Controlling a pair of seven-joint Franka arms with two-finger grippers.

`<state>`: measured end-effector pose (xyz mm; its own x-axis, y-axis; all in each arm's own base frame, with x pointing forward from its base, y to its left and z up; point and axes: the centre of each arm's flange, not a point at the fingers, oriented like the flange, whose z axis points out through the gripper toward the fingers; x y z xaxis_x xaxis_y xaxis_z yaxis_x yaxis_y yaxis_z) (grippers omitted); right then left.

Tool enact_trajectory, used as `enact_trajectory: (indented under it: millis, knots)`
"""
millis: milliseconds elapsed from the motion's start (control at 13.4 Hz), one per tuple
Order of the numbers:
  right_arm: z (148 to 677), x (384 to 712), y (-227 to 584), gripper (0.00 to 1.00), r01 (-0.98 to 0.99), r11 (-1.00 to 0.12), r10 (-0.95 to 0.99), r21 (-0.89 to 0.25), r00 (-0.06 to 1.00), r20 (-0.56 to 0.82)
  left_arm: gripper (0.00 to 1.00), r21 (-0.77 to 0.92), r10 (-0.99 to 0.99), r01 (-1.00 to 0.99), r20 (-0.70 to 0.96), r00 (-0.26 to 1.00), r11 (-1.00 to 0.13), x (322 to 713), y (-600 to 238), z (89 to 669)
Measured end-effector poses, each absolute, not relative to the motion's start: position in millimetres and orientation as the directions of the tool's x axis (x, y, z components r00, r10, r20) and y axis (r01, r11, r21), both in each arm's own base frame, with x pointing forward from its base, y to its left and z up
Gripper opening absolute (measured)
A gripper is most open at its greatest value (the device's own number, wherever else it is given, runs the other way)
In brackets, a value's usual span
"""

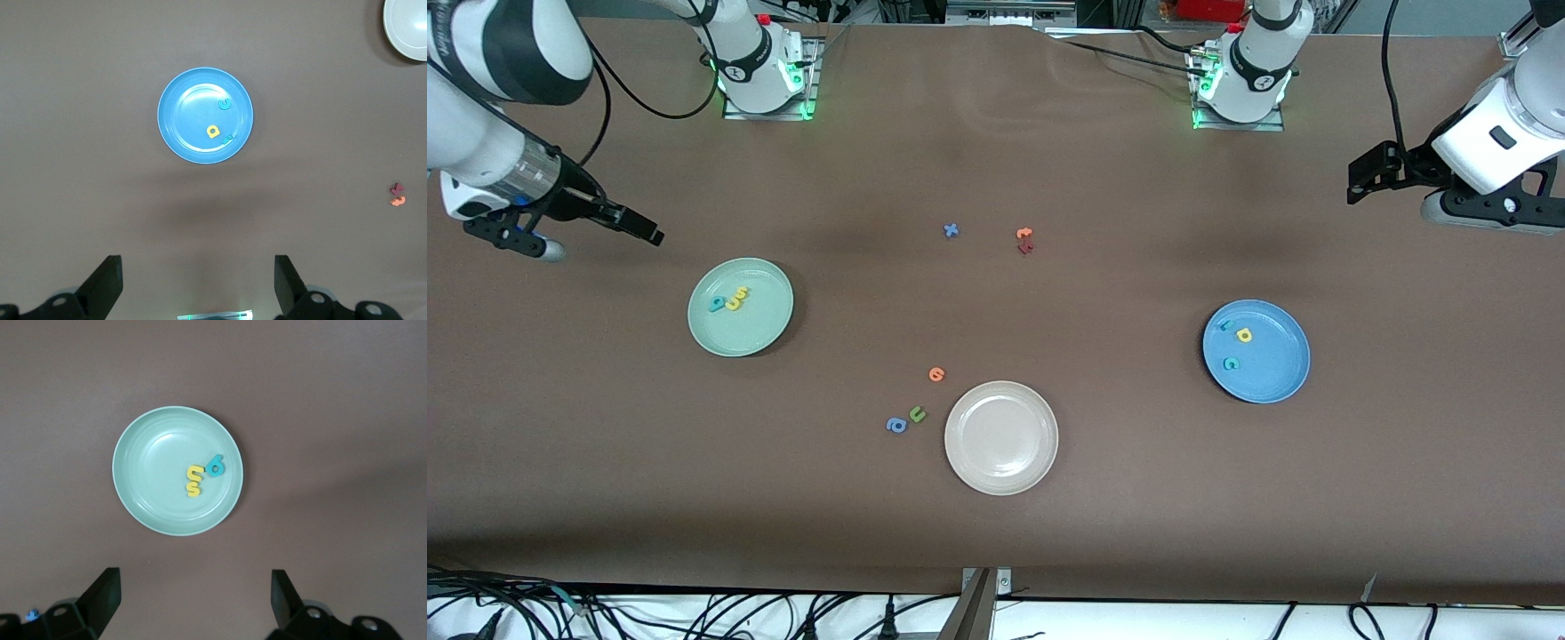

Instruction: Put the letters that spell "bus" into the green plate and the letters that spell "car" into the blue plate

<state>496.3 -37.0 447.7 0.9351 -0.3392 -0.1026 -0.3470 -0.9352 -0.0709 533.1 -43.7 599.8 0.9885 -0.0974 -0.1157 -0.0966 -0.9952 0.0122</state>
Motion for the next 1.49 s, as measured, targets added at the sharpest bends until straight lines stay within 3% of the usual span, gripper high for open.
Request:
enact_trajectory:
  millis: [299,672,1119,1493]
  knots:
    - [533,498,-47,1.0,-0.332,-0.943,-0.325,-0.035,0.937,-0.132,1.0,0.012,-0.097,-0.096,-0.116,0.988,-0.995,533,-44,600]
    - [619,504,-45,1.0,-0.313,-0.949,-0.312,-0.035,0.949,-0.032,1.0,0.012,-0.097,-0.096,-0.117,0.988,-0.995,533,-44,599]
    - [626,540,-42,0.99,-0.231,-0.971,-0.234,0.058,0.97,-0.057,1.0,0.012,-0.097,-0.096,-0.117,0.988,-0.995,533,-44,599]
    - [634,538,-53,1.0,-0.233,-0.971,-0.235,0.051,0.97,-0.059,1.0,0.012,-0.098,-0.097,-0.12,0.988,-0.995,535,-45,596]
